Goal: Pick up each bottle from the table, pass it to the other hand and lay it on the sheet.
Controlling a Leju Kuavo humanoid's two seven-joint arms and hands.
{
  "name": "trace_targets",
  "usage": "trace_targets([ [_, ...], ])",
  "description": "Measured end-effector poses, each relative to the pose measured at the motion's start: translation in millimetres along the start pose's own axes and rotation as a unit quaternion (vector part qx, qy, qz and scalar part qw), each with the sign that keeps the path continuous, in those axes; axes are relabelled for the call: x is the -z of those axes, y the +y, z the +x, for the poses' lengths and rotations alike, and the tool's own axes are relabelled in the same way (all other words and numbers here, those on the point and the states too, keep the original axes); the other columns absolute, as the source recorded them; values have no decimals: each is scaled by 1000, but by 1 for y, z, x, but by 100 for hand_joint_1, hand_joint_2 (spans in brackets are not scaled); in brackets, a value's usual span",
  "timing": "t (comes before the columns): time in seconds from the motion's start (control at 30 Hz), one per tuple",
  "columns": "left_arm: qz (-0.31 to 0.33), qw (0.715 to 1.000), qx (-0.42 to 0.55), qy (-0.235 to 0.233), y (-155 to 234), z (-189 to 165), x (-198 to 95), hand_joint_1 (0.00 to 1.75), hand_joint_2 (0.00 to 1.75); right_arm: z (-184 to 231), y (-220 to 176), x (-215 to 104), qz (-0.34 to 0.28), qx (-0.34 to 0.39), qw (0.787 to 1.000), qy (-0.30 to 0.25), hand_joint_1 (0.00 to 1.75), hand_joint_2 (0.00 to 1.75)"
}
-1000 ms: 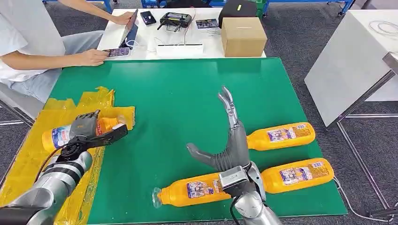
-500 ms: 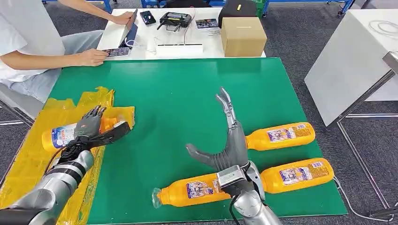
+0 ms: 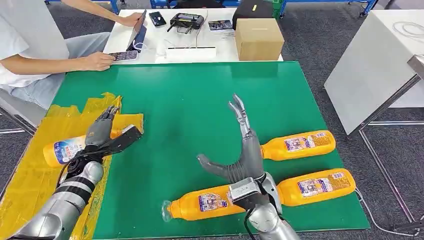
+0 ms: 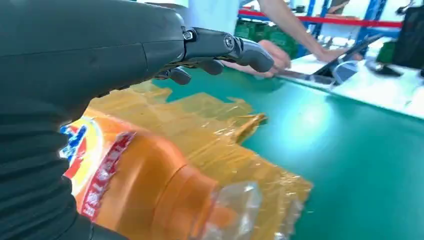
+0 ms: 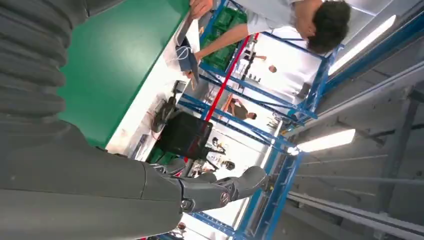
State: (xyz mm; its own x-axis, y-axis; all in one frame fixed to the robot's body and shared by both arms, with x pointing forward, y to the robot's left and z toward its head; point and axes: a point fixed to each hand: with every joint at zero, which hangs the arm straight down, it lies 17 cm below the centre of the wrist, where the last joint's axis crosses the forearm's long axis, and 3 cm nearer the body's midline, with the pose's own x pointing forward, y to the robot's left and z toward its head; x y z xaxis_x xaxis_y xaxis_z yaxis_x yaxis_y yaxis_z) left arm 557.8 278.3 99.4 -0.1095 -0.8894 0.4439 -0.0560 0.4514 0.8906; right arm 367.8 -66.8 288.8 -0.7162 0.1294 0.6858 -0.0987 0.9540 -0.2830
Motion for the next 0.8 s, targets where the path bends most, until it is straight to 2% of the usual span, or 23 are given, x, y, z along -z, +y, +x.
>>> trace_targets([
  [0.23, -7, 995, -81, -61, 1, 52, -17, 0, 175, -9, 8, -10, 27, -27, 999, 17, 0, 175],
  [0.33, -2, 985, -143, -97, 10, 79, -31, 0, 175, -23, 22, -20, 80, -73, 993, 38, 0, 175],
  [0.47, 8, 968, -217, -127, 20, 101, -55, 0, 175, -55, 43, -50, 177, -143, 970, 80, 0, 175],
  [0.6, 12, 958, -248, -146, 27, 114, -70, 0, 175, -71, 47, -73, 226, -177, 954, 91, 0, 175],
  [0.8, 13, 945, -282, -162, 27, 127, -80, 0, 175, -101, 43, -129, 314, -221, 916, 111, 0, 175],
])
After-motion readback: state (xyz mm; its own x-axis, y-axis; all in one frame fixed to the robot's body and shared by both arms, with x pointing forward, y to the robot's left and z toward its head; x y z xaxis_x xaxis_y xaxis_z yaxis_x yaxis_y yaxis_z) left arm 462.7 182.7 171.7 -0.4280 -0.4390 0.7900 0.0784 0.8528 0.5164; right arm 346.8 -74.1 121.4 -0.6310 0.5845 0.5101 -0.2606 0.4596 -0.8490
